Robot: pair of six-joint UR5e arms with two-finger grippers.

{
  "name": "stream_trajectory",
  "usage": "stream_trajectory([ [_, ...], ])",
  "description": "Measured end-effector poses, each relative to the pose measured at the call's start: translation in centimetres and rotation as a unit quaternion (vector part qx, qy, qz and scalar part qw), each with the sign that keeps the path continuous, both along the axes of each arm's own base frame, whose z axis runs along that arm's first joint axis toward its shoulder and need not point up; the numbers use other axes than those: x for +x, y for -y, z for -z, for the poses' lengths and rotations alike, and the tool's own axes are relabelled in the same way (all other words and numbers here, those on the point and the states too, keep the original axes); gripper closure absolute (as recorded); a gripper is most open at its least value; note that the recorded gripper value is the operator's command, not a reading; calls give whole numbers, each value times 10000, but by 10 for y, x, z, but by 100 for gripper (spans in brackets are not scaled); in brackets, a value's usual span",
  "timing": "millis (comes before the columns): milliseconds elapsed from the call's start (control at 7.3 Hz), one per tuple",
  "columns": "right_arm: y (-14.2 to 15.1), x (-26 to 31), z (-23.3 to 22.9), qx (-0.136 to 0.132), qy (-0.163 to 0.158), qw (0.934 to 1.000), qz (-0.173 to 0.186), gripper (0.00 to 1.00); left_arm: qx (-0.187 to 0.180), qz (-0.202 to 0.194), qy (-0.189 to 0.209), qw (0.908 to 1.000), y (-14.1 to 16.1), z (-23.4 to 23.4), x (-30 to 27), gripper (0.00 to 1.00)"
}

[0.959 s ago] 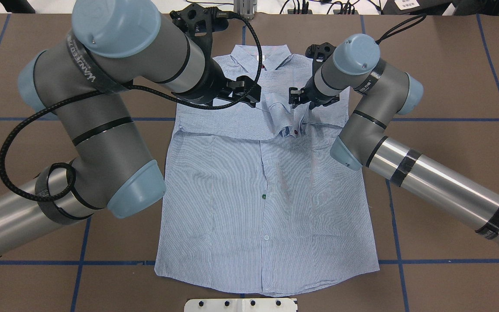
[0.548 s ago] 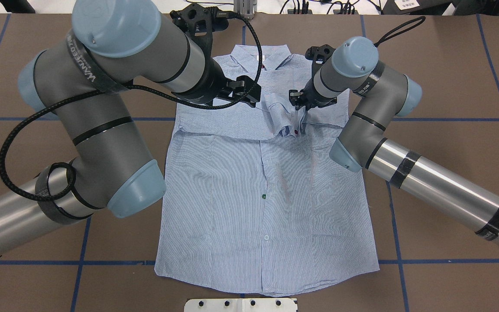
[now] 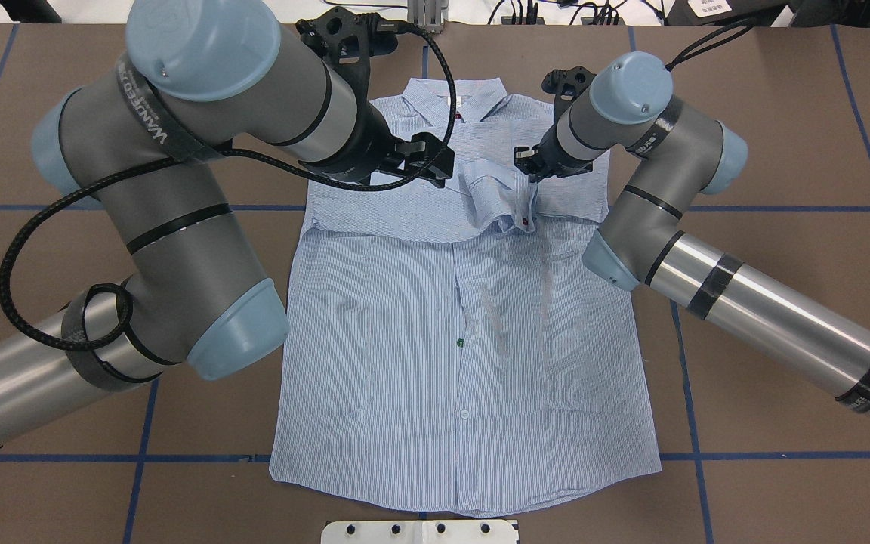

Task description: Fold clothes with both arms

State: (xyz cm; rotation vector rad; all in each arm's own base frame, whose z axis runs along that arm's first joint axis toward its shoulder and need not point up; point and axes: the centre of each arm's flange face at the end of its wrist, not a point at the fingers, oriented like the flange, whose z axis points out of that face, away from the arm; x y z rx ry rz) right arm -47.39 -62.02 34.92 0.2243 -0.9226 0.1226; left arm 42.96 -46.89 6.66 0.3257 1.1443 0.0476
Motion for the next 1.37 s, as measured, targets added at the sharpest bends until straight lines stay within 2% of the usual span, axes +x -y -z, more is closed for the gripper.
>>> stream_trajectory([
  [685,8,25,-22,112,-150,9998,35,100,-49,-2,63,10000,1,-10,2,0],
  [822,2,30,-28,115,-152,9998,46,92,-58,-5,73,10000,1,-11,3,0],
  [959,-5,36,-32,128,-144,9998,48,1,-64,-8,81,9999,2,-13,4,0],
  [1371,-11,37,-21,105,-18,9999,71,0,-52,-42,164,9998,2,-27,3,0],
])
